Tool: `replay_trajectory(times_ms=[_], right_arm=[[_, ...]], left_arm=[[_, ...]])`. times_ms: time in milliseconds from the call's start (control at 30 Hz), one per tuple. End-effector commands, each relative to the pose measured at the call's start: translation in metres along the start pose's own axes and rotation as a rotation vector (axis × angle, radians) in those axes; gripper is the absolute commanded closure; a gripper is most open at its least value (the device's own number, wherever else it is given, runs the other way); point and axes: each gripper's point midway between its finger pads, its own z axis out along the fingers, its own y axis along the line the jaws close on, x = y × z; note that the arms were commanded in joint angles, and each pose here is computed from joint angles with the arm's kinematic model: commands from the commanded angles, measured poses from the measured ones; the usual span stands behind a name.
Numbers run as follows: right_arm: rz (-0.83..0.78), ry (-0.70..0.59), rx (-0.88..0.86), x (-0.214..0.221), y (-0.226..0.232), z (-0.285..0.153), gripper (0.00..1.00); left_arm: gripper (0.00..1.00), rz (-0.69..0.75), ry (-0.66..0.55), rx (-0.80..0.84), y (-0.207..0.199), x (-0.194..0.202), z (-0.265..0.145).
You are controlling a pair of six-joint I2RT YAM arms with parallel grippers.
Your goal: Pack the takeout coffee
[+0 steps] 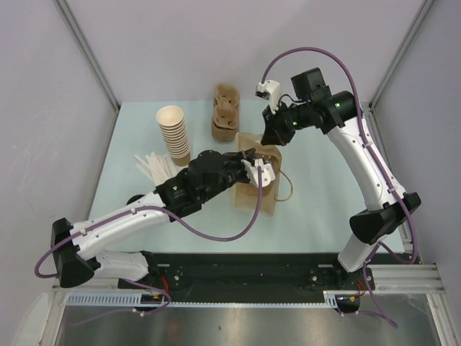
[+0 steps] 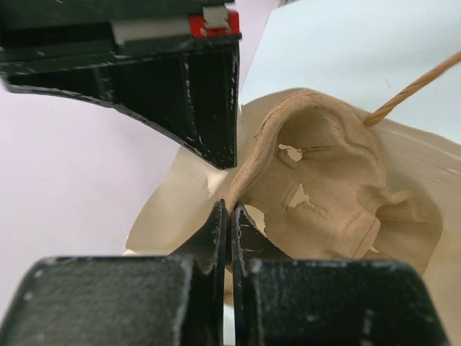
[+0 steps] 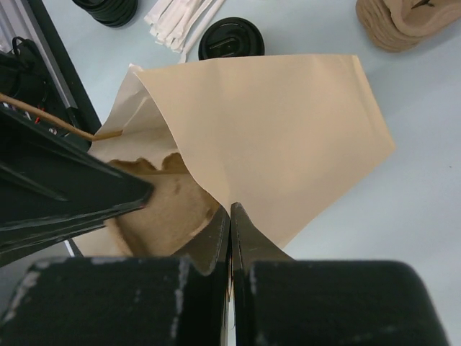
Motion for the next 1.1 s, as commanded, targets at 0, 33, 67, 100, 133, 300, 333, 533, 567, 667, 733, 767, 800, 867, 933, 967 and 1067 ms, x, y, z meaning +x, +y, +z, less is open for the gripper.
replay_trajectory(times_ms=[0, 33, 67, 100, 133, 300, 333, 533, 567, 667, 733, 767, 800, 867, 933, 967, 1067], right_arm=[[0.007, -0.007, -0.017, -0.001, 0.000, 0.002, 1.00], [0.011, -0.010, -0.005, -0.002, -0.004, 0.002, 1.00], [0.015, -0.014, 0.004, -0.002, -0.008, 0.003, 1.00], [0.016, -0.022, 0.015, -0.005, -0.013, 0.003, 1.00], [0.022, -0.027, 0.021, -0.006, -0.016, 0.002, 1.00], [0.026, -0.046, 0.017, -0.015, -0.027, 0.008, 1.00], [0.021, -0.056, 0.021, -0.018, -0.029, 0.007, 1.00], [0.001, -0.071, 0.013, -0.025, -0.037, 0.012, 1.00], [-0.007, -0.073, 0.015, -0.025, -0.039, 0.013, 1.00], [-0.010, -0.067, 0.016, -0.023, -0.045, 0.017, 1.00], [-0.012, -0.066, 0.016, -0.023, -0.047, 0.018, 1.00], [-0.012, -0.066, 0.017, -0.023, -0.049, 0.018, 1.00], [-0.021, -0.067, 0.017, -0.023, -0.050, 0.018, 1.00], [-0.020, -0.066, 0.022, -0.022, -0.053, 0.018, 1.00], [-0.021, -0.064, 0.018, -0.021, -0.055, 0.018, 1.00], [-0.021, -0.065, 0.018, -0.020, -0.056, 0.017, 1.00], [-0.018, -0.063, 0.011, -0.017, -0.059, 0.016, 1.00]], left_arm=[[1.00, 0.047, 0.005, -0.076, 0.013, 0.002, 0.012], [1.00, 0.052, 0.012, -0.085, 0.015, 0.003, 0.014], [1.00, 0.060, 0.028, -0.081, 0.014, 0.009, 0.019], [1.00, 0.064, 0.038, -0.087, 0.016, 0.012, 0.021], [1.00, 0.071, 0.039, -0.085, 0.017, 0.014, 0.022], [1.00, 0.083, 0.074, -0.068, 0.019, 0.034, 0.033], [1.00, 0.080, 0.077, -0.067, 0.020, 0.036, 0.035], [1.00, 0.004, 0.113, 0.014, 0.019, 0.063, 0.053], [1.00, -0.004, 0.099, 0.037, 0.017, 0.062, 0.055], [1.00, -0.028, 0.131, 0.058, 0.017, 0.074, 0.065], [1.00, -0.036, 0.157, 0.073, 0.015, 0.081, 0.072], [1.00, -0.039, 0.166, 0.072, 0.016, 0.084, 0.074], [1.00, -0.046, 0.178, 0.080, 0.015, 0.087, 0.075], [0.99, -0.056, 0.194, 0.081, 0.019, 0.090, 0.080], [0.92, -0.080, 0.210, 0.088, 0.022, 0.091, 0.082], [0.86, -0.086, 0.220, 0.091, 0.023, 0.093, 0.083], [0.65, -0.101, 0.199, 0.101, 0.030, 0.082, 0.079]])
